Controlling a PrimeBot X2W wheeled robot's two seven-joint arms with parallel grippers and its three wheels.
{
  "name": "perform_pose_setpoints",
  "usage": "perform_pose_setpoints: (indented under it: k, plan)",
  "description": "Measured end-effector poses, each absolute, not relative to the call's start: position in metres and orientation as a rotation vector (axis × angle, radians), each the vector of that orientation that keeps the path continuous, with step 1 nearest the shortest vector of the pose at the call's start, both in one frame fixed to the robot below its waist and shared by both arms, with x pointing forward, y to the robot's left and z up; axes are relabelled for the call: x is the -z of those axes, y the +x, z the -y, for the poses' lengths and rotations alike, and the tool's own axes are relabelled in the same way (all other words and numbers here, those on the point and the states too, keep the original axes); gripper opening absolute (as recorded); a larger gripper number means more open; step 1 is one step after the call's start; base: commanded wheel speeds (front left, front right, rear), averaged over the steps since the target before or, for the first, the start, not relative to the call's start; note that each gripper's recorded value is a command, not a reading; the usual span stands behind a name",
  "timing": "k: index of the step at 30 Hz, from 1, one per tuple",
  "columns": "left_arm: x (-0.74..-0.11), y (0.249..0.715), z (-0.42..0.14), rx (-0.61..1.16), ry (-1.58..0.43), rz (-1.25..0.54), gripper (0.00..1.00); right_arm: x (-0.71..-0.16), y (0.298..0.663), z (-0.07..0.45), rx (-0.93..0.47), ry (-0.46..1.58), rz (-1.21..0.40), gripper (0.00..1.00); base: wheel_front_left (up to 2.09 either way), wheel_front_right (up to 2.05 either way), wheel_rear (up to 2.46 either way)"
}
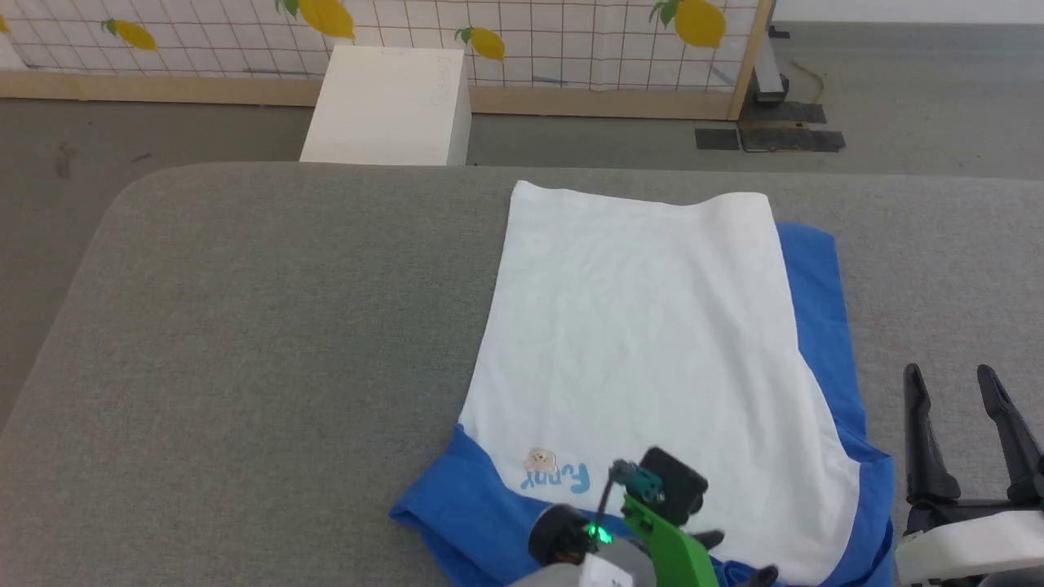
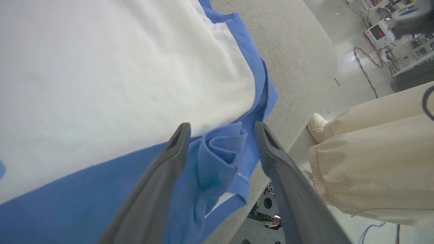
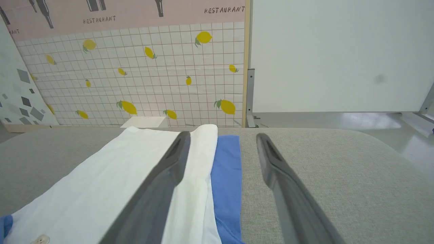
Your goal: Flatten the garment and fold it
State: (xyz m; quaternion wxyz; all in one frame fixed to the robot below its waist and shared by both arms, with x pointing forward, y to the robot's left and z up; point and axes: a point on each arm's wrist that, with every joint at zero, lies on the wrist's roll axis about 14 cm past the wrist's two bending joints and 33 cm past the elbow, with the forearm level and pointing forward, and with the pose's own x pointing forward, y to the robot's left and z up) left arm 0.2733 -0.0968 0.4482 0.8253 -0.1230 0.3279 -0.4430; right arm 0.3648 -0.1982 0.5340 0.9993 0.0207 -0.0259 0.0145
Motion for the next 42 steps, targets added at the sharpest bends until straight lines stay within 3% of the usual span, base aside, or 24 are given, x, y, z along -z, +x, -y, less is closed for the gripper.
perform_pose_setpoints:
  k: [3,7,11,16,20,21,24,28,42]
  plan:
    - [-0.481,0.288,0.094,0.926,-0.352,-0.604,1.00,-0.536,0.364,0.198,-0.032,0.043,0.057,1.00,0.00,0.00,0.00]
    - [-0.534,0.329,0.059,0.789,-0.451,-0.353,1.00,-0.538,0.364,0.196,-0.039,0.044,0.063,1.00,0.00,0.00,0.00]
    - [-0.576,0.363,0.001,0.578,-0.432,-0.055,1.00,-0.540,0.363,0.193,-0.048,0.044,0.068,1.00,0.00,0.00,0.00]
    - [-0.599,0.366,-0.055,0.405,-0.382,0.180,1.00,-0.542,0.363,0.191,-0.054,0.043,0.072,1.00,0.00,0.00,0.00]
    - [-0.596,0.363,-0.097,0.246,-0.328,0.229,1.00,-0.544,0.361,0.191,-0.056,0.043,0.075,1.00,0.00,0.00,0.00]
    - [-0.597,0.356,-0.132,0.127,-0.256,0.271,1.00,-0.545,0.359,0.190,-0.058,0.044,0.079,1.00,0.00,0.00,0.00]
    - [-0.576,0.344,-0.162,0.025,-0.161,0.238,1.00,-0.545,0.355,0.190,-0.057,0.045,0.077,1.00,0.00,0.00,0.00]
    - [-0.537,0.321,-0.180,-0.008,-0.009,0.136,1.00,-0.541,0.347,0.194,-0.045,0.054,0.066,1.00,0.00,0.00,0.00]
    - [-0.534,0.307,-0.182,-0.040,-0.070,0.135,1.00,-0.535,0.328,0.208,-0.001,0.066,0.044,1.00,0.00,0.00,0.00]
